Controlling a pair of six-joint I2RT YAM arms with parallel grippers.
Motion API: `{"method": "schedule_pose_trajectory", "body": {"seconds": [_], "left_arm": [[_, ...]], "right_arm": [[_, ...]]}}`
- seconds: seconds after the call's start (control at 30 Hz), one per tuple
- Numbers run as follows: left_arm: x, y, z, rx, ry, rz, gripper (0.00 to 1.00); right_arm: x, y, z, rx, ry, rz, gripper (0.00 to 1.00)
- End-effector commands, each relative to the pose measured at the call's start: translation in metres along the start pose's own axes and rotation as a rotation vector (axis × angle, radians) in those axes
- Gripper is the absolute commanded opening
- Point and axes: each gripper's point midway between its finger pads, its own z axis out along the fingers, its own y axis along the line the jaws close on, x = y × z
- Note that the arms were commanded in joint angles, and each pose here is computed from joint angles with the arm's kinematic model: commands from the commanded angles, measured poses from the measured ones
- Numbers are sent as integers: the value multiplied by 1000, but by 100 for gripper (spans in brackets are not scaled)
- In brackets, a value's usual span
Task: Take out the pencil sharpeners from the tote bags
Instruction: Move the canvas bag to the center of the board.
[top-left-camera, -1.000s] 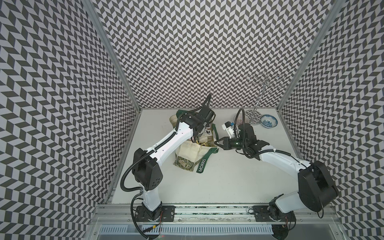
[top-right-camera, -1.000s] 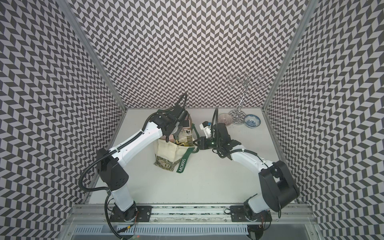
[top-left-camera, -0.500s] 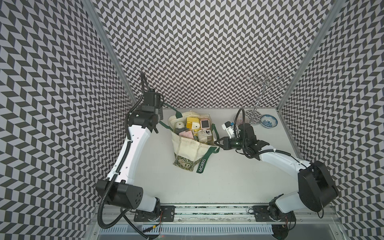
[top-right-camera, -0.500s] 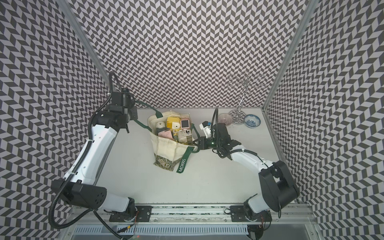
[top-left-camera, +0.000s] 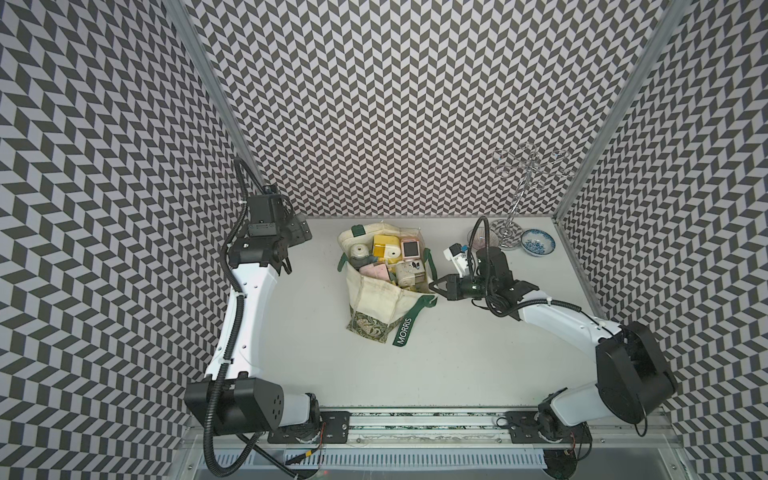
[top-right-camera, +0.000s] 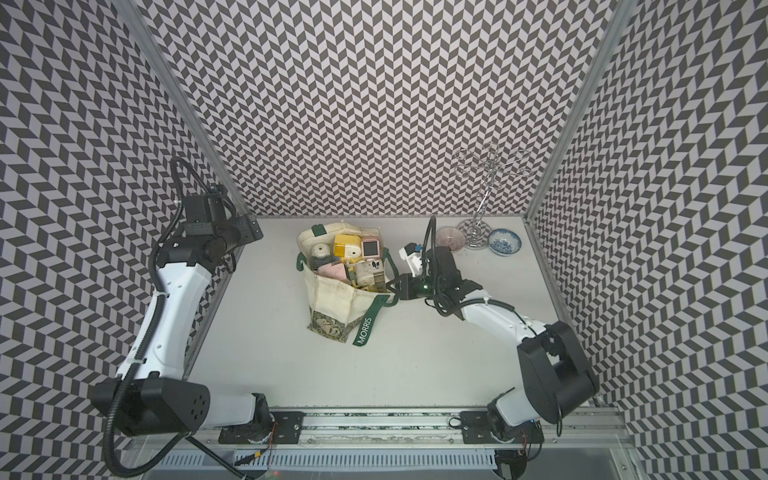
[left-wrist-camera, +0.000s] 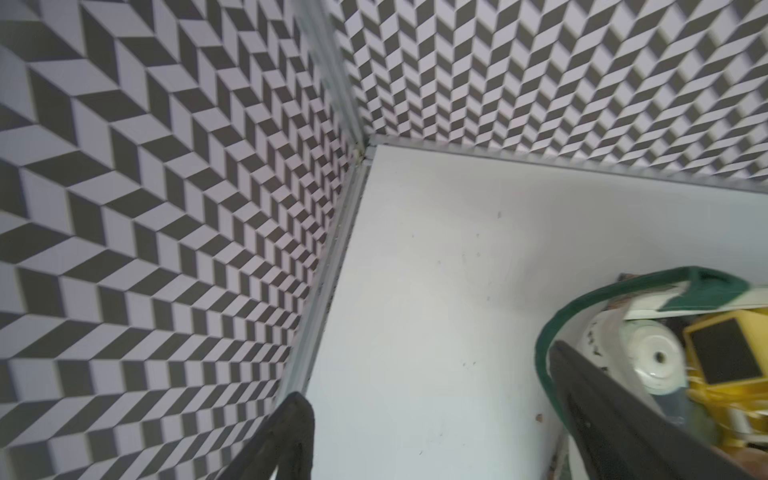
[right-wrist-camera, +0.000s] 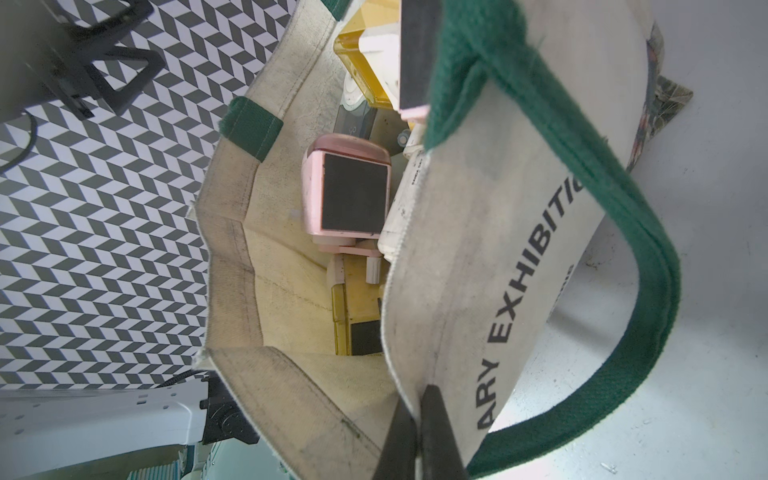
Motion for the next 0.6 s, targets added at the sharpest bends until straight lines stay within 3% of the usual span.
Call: {"method": "schedule_pose_trajectory", "body": {"seconds": [0.0, 0.23, 0.43, 0.57], "left_arm": [[19, -63, -1, 382, 71, -20, 89], [73, -83, 38, 457, 224, -58, 89], [89, -102, 50, 478, 259, -41, 90], [107, -101, 72, 426, 317, -25, 86]], "right_arm": [[-10, 11, -5, -38, -32, -50, 0], [-9, 11, -6, -33, -35, -53, 0], [-6, 7, -5, -26, -27, -51, 0], [-4, 8, -6, -27, -24, -52, 0]]}}
